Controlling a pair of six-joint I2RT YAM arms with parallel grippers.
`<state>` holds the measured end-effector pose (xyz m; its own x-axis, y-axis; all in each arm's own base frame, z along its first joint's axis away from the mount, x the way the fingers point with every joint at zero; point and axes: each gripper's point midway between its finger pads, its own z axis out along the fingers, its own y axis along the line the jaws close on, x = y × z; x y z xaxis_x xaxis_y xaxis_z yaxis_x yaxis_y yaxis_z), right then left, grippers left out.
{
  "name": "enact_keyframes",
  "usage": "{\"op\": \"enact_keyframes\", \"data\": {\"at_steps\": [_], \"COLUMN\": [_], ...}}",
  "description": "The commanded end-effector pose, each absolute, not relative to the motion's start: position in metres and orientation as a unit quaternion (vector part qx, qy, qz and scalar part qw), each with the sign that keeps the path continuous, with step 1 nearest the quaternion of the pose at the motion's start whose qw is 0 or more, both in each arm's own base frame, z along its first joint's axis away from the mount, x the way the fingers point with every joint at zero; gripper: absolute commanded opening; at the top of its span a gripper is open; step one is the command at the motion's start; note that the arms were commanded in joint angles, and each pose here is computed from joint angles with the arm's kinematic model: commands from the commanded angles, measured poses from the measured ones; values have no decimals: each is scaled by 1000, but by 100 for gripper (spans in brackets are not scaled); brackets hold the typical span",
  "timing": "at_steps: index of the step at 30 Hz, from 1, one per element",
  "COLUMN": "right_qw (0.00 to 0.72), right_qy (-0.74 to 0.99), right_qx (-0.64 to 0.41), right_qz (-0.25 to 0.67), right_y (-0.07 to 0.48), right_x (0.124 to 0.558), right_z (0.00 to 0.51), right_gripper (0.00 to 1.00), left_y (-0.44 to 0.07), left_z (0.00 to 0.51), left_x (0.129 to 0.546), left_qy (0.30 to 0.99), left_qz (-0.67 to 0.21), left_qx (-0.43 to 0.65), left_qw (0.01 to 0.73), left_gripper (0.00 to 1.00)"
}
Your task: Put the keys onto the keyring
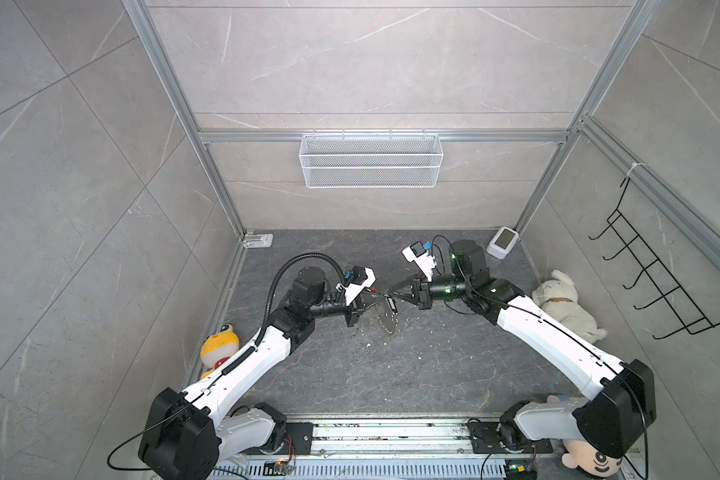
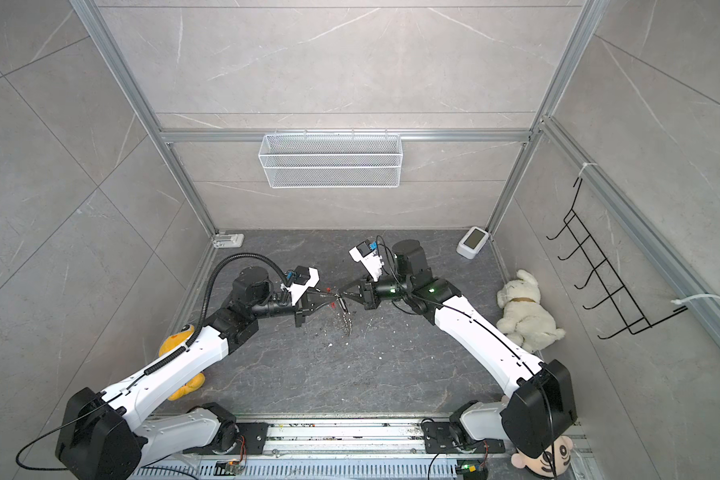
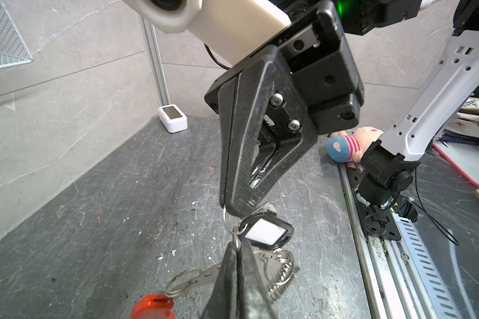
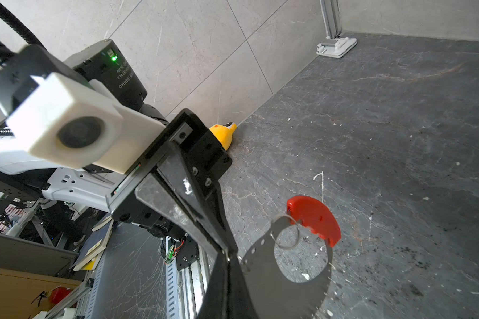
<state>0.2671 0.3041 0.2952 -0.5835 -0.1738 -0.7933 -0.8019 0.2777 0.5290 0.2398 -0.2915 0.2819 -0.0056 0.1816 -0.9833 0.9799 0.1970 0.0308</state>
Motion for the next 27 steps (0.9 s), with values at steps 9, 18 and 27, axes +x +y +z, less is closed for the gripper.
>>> {"op": "enact_keyframes", "data": {"at_steps": [9,18,27], "right_qw": [305,301,294], "right_qy": [763,771,780], "right_qx": [-299,-289,-275], "right_qz": [485,481,479], "right_y": [296,293,286], "right_x": [278,280,283], "right_z": [269,261,250], "right_gripper": [0,0,0], "left_y": [-292,-291,-288], "left_z": [318,325,336], "left_x": [226,224,220], "left_qy": [526,517,502], "left_qz": [-400,-403,-407], "left_qx": [516,514,506], "left_qw": [546,553,572], "left_gripper": [0,0,0]}}
